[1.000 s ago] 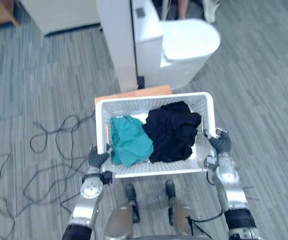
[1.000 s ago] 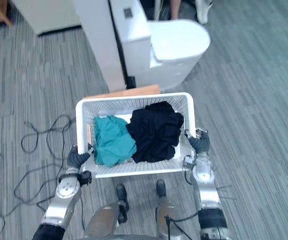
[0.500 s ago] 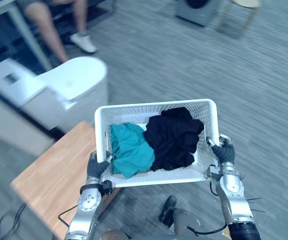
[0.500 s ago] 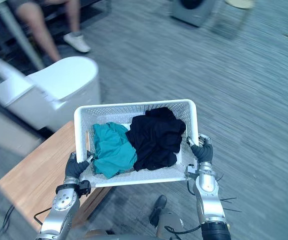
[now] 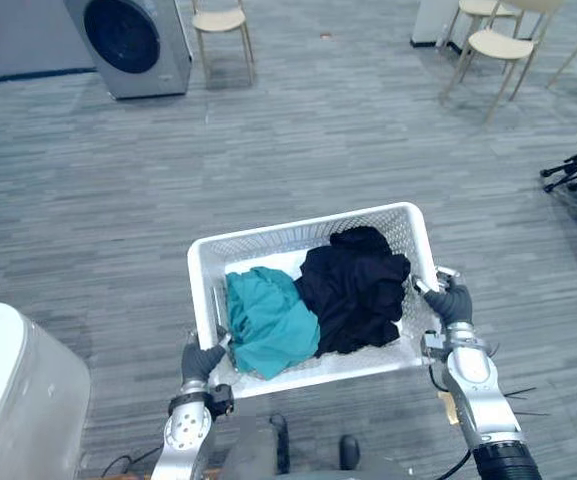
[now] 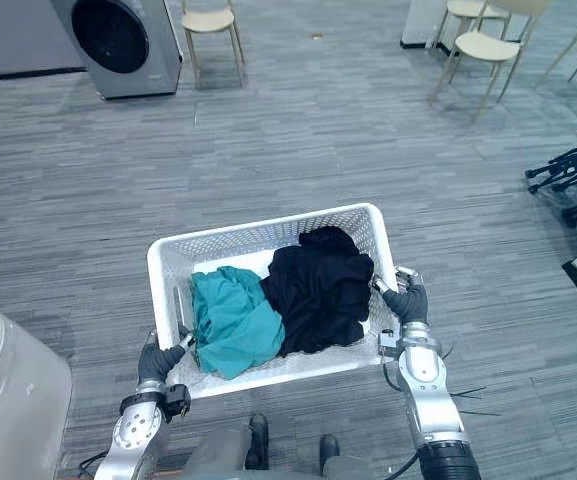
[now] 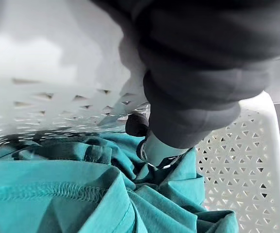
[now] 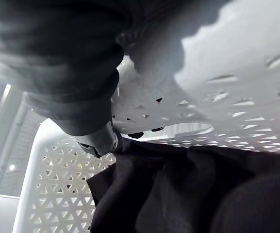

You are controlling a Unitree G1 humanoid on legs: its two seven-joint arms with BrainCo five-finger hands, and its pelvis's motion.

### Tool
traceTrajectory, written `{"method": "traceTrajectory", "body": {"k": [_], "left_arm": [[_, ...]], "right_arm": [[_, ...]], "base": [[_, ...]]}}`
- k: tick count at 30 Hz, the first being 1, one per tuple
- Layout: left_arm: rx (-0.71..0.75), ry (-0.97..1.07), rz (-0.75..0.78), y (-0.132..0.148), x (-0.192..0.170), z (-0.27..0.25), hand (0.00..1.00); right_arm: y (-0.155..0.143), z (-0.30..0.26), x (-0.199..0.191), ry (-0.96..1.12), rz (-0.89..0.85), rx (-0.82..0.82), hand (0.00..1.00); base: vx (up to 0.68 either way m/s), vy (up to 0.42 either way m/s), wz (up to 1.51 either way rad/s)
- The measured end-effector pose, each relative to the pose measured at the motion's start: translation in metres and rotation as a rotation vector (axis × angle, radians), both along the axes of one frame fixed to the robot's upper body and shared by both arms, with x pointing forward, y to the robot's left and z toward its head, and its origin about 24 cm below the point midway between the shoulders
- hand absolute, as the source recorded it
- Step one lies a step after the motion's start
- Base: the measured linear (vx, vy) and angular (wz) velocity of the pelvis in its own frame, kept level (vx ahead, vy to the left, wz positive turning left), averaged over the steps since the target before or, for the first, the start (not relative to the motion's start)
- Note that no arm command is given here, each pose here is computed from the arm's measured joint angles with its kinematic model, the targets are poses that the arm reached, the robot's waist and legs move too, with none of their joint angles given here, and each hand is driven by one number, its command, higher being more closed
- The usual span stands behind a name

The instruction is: Pick up the laundry basket with both hands and put the clothes into the washing machine.

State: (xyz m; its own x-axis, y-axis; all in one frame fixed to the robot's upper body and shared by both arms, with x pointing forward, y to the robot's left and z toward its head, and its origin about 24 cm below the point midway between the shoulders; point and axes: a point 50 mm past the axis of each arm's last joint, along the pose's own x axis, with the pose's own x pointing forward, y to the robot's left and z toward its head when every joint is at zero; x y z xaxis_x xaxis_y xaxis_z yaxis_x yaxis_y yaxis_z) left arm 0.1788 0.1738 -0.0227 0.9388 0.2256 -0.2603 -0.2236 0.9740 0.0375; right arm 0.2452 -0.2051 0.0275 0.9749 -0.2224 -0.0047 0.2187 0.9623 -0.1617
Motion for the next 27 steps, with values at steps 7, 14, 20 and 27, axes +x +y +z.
{"method": "traceTrajectory", "body": {"k": [7, 14, 20, 27], "left_arm": [[0.045, 0.005, -0.026, 0.006, 0.003, 0.002, 1.0], [0.042, 0.031, -0.059, -0.005, 0.004, -0.004, 1.0], [0.03, 0.041, -0.058, -0.009, 0.003, -0.007, 1.0], [0.013, -0.012, -0.04, -0.008, -0.001, 0.003, 1.0]], "right_arm": [[0.002, -0.009, -0.002, 0.035, -0.009, 0.01, 1.0], [-0.008, -0.011, -0.005, 0.058, -0.019, -0.026, 1.0], [-0.01, -0.008, -0.008, 0.05, -0.035, -0.028, 1.0], [-0.008, 0.007, 0.002, -0.014, -0.017, -0.037, 1.0]], "base": [[0.47, -0.015, 0.14], [0.64, -0.232, 0.13], [0.65, -0.282, -0.1], [0.51, 0.046, -0.11]]}}
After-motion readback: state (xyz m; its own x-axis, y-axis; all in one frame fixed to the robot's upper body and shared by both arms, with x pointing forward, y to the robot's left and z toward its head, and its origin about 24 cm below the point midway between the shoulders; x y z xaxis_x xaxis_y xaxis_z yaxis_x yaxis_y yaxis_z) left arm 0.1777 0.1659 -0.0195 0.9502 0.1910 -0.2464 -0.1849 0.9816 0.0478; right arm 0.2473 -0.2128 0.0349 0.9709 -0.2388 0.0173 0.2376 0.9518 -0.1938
